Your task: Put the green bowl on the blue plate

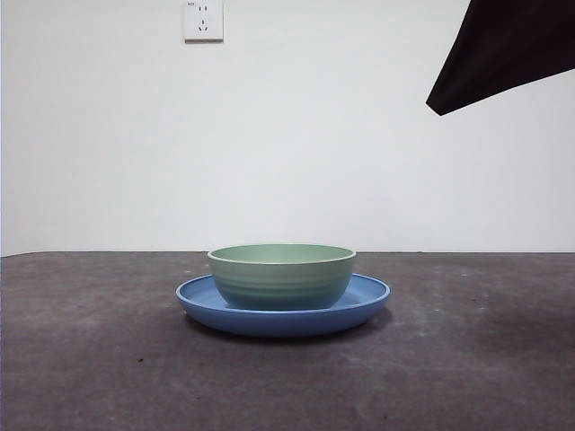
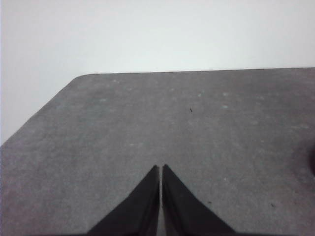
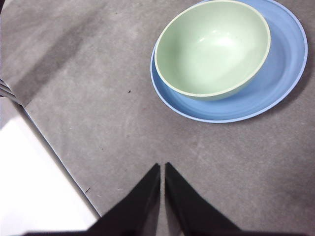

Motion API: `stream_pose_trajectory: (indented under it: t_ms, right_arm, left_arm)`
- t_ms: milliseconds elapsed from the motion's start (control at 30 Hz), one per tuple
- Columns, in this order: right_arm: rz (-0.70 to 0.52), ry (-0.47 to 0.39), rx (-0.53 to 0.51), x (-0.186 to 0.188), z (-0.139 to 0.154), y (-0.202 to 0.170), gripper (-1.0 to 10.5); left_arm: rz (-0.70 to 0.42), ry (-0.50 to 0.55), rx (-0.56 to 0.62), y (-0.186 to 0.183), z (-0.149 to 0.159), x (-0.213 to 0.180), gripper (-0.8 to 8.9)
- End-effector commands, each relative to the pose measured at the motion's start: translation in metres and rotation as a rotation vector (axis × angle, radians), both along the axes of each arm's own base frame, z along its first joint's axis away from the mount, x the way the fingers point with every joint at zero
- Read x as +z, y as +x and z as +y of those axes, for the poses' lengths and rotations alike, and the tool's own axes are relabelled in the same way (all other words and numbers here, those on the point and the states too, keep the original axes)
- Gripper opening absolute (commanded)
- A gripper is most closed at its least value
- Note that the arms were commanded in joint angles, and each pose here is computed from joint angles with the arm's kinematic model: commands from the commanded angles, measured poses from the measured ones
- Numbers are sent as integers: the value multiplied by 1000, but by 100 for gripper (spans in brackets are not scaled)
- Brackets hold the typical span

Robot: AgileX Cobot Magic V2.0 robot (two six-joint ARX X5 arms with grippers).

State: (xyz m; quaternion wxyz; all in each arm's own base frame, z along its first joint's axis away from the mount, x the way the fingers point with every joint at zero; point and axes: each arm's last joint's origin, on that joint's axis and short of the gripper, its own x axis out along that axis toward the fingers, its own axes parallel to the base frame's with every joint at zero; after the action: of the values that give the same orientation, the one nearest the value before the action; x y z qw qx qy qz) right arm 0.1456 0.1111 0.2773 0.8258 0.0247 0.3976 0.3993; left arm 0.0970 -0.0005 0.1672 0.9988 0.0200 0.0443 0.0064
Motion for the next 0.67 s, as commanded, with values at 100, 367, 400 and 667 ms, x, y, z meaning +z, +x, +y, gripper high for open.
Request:
stream_pose_trajectory:
  t_ms: [100,367,400,667]
  right_arm:
    - [-14,5,10,3,2,1,9]
    - [-15,5,10,3,2,1,9]
    - [-14,6,11,3,2,1,9]
    - [-14,6,11,3,2,1,9]
  left_arm:
    - [19,-2,7,-2,0,-5,9]
    - [93,-4,6,-1,0,-18,9]
    - [93,-3,7,-1,0,-18,9]
    - [91,-4,7,-1,0,-18,9]
